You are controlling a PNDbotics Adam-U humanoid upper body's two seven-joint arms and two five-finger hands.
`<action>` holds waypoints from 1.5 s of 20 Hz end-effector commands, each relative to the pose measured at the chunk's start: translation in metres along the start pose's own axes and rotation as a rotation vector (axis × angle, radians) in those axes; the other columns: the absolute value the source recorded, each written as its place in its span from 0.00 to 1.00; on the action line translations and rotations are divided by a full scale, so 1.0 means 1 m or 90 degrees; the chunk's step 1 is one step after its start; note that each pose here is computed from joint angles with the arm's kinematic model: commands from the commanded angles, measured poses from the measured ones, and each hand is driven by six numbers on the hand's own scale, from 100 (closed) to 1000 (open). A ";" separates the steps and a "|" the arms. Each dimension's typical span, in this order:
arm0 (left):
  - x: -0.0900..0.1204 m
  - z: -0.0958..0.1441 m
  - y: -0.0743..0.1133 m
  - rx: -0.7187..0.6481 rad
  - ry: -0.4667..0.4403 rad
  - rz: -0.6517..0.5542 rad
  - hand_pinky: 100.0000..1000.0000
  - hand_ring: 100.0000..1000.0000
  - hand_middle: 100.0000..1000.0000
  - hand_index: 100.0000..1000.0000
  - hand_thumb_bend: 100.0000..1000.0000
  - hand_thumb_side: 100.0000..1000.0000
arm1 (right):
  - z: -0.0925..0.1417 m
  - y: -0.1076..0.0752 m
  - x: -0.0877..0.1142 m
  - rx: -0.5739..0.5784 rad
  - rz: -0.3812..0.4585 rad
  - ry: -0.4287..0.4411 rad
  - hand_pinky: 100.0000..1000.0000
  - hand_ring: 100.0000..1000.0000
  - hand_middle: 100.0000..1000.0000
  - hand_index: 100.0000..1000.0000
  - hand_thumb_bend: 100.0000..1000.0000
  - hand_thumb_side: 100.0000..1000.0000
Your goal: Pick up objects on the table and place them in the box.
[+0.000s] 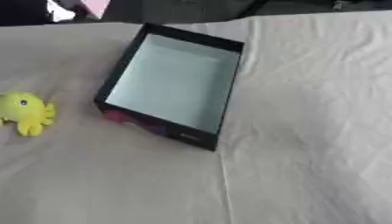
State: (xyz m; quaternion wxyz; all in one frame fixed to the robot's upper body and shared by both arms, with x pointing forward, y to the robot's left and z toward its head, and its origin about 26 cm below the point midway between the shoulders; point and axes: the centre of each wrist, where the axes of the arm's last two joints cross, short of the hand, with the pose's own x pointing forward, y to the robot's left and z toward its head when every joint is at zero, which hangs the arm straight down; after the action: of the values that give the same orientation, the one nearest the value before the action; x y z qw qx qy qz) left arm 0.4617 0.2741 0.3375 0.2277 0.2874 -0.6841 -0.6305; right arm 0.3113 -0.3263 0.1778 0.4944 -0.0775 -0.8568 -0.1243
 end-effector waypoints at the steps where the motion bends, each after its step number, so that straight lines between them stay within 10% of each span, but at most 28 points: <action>1: 0.020 -0.016 0.015 -0.079 -0.087 -0.095 0.75 0.65 0.53 0.63 0.25 0.00 | -0.007 -0.010 0.013 -0.024 0.006 -0.028 1.00 0.93 0.97 0.88 0.24 0.31; 2: 0.026 -0.022 0.016 -0.078 -0.091 -0.104 0.75 0.65 0.53 0.62 0.11 0.00 | -0.008 -0.011 0.012 -0.034 0.003 -0.026 1.00 0.93 0.96 0.88 0.19 0.31; 3: 0.031 -0.028 0.018 -0.075 -0.099 -0.113 0.75 0.64 0.53 0.62 0.26 0.00 | -0.008 -0.013 0.011 -0.043 0.002 -0.024 1.00 0.93 0.96 0.88 0.25 0.31; 30: 0.083 -0.059 -0.073 -0.106 -0.103 -0.019 0.74 0.60 0.52 0.62 0.20 0.00 | -0.020 -0.026 -0.004 -0.089 0.000 -0.005 1.00 0.94 0.97 0.88 0.24 0.33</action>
State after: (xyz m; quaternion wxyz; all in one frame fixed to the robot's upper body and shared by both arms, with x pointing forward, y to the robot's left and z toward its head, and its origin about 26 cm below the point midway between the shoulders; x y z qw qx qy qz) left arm 0.4514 0.1727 0.2543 0.2272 0.2261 -0.6676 -0.6720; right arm 0.3248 -0.3519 0.1683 0.5007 -0.1063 -0.8381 -0.1885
